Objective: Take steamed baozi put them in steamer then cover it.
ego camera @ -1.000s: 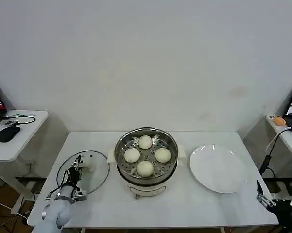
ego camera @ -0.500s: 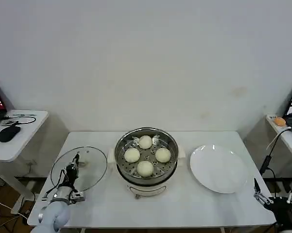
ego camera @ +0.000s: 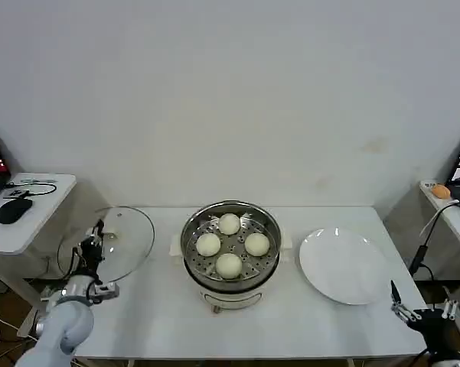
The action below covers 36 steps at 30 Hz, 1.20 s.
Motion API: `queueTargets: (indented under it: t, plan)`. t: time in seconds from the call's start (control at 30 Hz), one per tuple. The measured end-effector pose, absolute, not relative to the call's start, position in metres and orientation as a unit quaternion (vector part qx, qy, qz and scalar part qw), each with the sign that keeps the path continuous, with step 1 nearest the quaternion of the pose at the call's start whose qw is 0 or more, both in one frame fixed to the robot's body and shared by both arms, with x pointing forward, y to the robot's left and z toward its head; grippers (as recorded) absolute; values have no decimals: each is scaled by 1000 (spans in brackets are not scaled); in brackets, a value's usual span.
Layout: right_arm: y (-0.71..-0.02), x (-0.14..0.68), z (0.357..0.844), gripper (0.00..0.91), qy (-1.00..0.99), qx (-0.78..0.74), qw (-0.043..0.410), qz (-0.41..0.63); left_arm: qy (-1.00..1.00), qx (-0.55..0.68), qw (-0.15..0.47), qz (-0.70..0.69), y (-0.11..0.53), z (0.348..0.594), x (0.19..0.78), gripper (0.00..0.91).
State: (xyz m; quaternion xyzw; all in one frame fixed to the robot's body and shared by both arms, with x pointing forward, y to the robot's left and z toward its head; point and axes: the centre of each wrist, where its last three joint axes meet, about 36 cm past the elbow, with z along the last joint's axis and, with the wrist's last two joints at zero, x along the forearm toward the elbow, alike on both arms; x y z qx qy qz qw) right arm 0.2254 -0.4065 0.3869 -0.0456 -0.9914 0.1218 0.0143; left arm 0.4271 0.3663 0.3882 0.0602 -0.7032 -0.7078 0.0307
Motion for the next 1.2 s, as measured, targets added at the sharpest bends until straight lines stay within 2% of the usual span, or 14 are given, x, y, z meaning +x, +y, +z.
queueTargets:
  t: [0.27, 0.47, 0.93, 1.2]
  plan:
    - [-397, 230, 375, 907, -992, -36, 20, 117, -727, 56, 23, -684, 341, 441, 423, 0]
    - [-386, 232, 368, 907, -993, -27, 26, 114, -741, 34, 17, -670, 305, 465, 418, 0]
    - [-362, 236, 352, 907, -993, -6, 41, 110, -741, -8, 4, -672, 204, 484, 428, 0]
    - [-357, 238, 342, 907, -992, 3, 53, 118, -722, -29, 5, -691, 148, 478, 425, 0]
